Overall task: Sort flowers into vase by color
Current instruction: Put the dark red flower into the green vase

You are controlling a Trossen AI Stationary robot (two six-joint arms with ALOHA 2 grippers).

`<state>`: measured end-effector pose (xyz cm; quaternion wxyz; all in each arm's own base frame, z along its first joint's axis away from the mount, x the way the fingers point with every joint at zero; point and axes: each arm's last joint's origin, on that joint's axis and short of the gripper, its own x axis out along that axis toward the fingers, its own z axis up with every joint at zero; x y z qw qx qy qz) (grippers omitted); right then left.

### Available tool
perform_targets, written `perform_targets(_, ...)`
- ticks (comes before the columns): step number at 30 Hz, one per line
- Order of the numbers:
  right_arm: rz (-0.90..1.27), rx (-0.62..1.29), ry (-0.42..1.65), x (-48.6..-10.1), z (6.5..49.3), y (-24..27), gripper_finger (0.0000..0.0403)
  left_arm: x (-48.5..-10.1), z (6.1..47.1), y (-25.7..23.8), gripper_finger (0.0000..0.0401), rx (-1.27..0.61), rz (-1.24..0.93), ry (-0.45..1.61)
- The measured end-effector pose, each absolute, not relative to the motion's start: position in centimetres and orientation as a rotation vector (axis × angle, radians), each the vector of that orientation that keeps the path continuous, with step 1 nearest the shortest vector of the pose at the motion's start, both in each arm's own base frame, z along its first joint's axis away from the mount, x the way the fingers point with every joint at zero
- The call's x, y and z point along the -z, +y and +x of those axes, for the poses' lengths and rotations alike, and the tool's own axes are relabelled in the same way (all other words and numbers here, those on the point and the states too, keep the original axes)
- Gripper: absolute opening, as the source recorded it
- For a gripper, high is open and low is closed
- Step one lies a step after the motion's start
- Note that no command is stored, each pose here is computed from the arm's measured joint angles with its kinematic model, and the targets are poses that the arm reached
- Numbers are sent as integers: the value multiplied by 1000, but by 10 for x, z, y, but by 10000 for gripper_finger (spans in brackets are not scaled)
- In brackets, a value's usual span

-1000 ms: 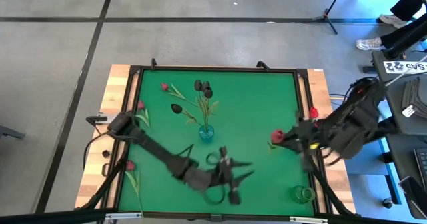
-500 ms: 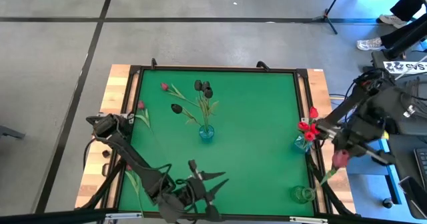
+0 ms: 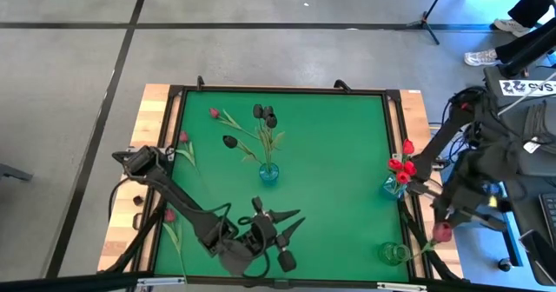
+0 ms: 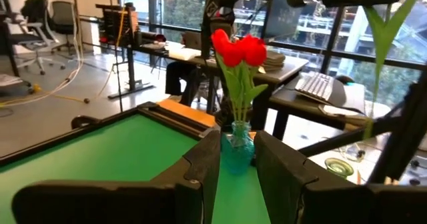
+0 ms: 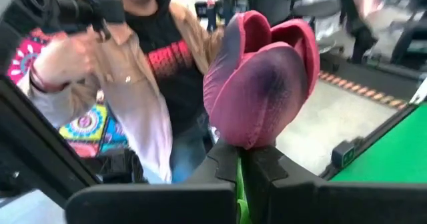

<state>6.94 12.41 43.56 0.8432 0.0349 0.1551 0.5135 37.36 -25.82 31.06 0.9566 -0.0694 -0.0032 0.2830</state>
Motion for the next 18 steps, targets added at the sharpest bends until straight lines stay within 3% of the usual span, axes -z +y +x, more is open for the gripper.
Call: perform_targets(18,-4,-1037,378,-426,61,141,13,-310,382,-248,92,-553,-169,-8)
